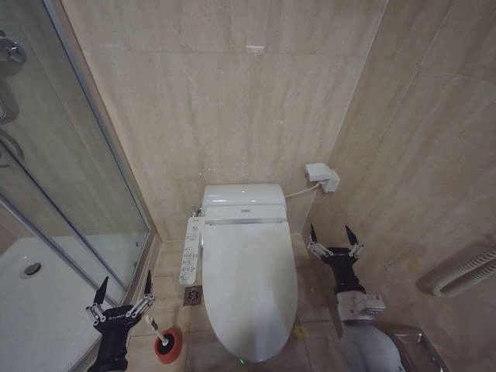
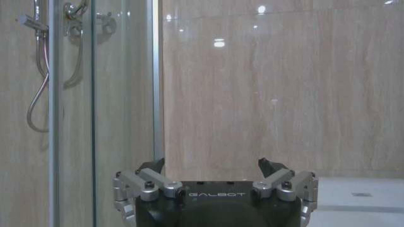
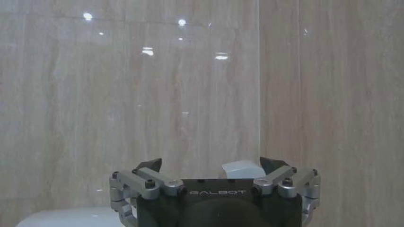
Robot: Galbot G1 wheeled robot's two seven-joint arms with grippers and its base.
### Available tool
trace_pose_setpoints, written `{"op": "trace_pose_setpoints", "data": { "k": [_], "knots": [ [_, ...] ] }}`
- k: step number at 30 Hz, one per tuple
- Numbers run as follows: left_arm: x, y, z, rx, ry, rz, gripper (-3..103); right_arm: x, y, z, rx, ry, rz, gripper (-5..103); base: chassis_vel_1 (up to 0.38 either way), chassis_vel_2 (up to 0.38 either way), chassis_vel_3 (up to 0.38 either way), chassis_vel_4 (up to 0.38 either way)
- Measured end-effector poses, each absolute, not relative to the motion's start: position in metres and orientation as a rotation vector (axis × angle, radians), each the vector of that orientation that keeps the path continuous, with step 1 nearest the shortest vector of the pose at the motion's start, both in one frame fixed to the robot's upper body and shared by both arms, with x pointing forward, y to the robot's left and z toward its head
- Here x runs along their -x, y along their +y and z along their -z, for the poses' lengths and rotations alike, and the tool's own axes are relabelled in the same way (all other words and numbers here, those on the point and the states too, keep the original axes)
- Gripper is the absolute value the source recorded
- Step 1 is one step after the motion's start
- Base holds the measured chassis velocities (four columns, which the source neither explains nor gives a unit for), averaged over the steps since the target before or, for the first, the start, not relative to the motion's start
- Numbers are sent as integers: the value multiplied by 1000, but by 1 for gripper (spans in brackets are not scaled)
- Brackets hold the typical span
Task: Open the toilet lid, clean the toilet bowl with a toilet brush, close the toilet lid, and flush.
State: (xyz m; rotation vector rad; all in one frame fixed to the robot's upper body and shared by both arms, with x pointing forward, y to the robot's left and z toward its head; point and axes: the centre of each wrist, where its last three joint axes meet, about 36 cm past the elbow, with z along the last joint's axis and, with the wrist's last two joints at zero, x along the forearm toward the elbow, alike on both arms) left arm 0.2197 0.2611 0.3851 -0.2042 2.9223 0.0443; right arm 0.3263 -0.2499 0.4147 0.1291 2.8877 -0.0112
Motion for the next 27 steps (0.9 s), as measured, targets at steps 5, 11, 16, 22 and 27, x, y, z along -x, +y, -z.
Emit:
{"op": "trace_pose_setpoints", "data": {
  "k": [5,11,16,22,27],
  "knots": [
    [-220,261,-385,204,2922,-44,97,-326,-250,-415,-129,2888,11,100,0,0,0,0],
    [-220,261,-385,204,2922,-44,97,-326,-250,-415,-129,2888,11,100,0,0,0,0],
    [-220,261,-385,204,2922,-44,97,-326,-250,-415,-129,2888,11,100,0,0,0,0],
    [-220,261,-385,204,2922,-44,97,-326,-250,-415,-129,2888,11,100,0,0,0,0],
    [-220,261,-385,204,2922,-44,97,-326,-250,-415,-129,2888,11,100,0,0,0,0]
  ]
}}
